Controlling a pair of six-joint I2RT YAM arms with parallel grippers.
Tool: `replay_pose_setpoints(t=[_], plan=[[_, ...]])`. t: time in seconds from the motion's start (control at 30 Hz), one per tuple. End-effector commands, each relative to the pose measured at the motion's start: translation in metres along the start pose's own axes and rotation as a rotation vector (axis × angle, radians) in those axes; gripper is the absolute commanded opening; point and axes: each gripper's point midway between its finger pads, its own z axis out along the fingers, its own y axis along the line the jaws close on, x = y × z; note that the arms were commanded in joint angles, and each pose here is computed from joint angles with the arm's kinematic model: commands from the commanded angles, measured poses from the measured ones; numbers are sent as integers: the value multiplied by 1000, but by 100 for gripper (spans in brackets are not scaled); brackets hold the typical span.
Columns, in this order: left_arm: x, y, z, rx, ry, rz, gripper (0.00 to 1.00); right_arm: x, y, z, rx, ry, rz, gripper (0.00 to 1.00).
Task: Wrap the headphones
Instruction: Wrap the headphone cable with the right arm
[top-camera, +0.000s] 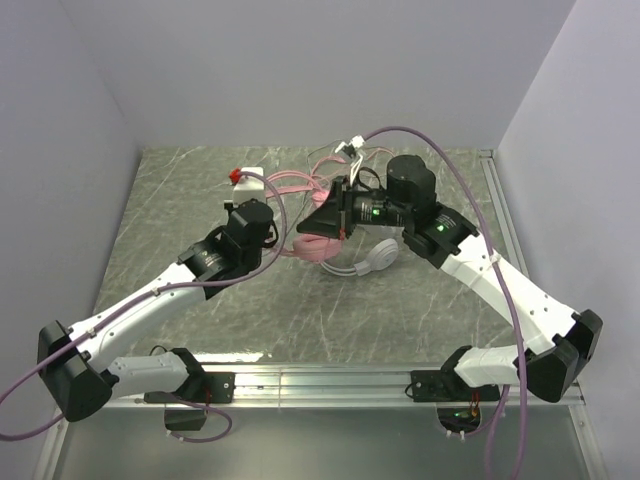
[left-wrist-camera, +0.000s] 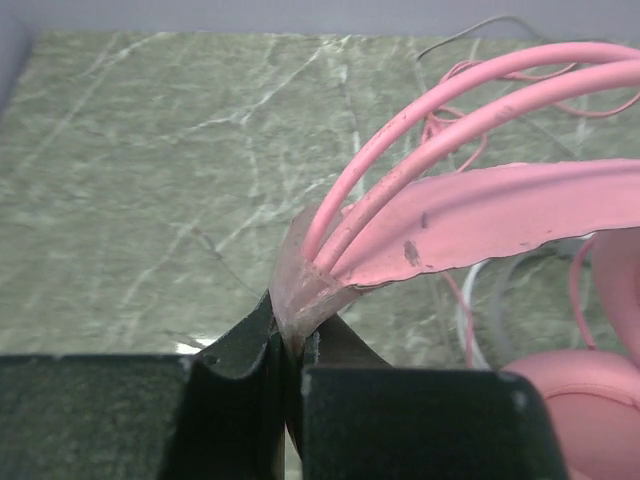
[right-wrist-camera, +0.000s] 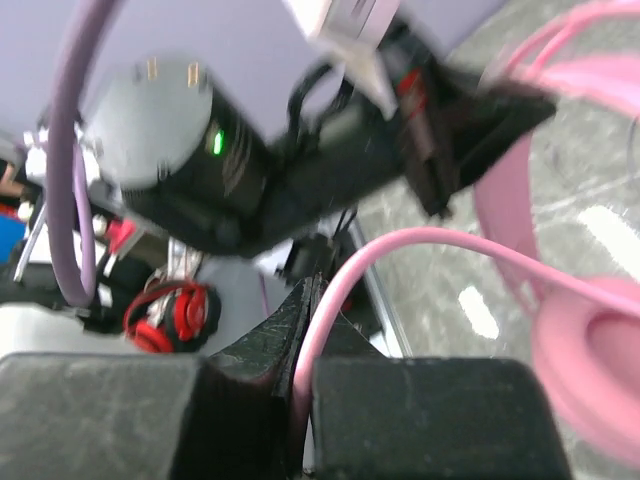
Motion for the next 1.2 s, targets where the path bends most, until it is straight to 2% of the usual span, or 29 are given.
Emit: replay_pose_setpoints(t=[0.0,0.13,0.2,0.3,0.4,0.43,0.47,0.57,0.7,0.97,1.17], plan=[[-49,-24,-10,122,-148,-343,0,-39,12,8,-26,-116,-35,5],[-34,-31,-8,145,-104,-395,0,-61,0,8,19,-159,-38,6],[-27,-33,-9,166,-93,-399,0,-74,-7,6,25,-188,-17,10],[-20,-32,-10,163,-85,-445,0,-86,-7,7,7,-185,0,10],[-15,-19,-4,54,-71,-514,0,-88,5,11,-48,-168,-4,10],[-6,-13,-2,-4,-43,-542,0,-84,9,14,-69,-157,-2,10],[-18,-15,-2,-11,-46,-570,0,-76,6,17,-76,-139,13,10],[-16,-18,6,-68,22,-599,1,-54,-3,25,-65,-95,31,9],[-18,-29,22,-32,131,-661,1,-26,-9,27,-30,-68,32,9],[-53,-20,27,64,139,-828,1,31,-36,26,79,-41,54,9],[-84,-33,21,146,153,-898,1,67,-43,39,116,-45,41,11]])
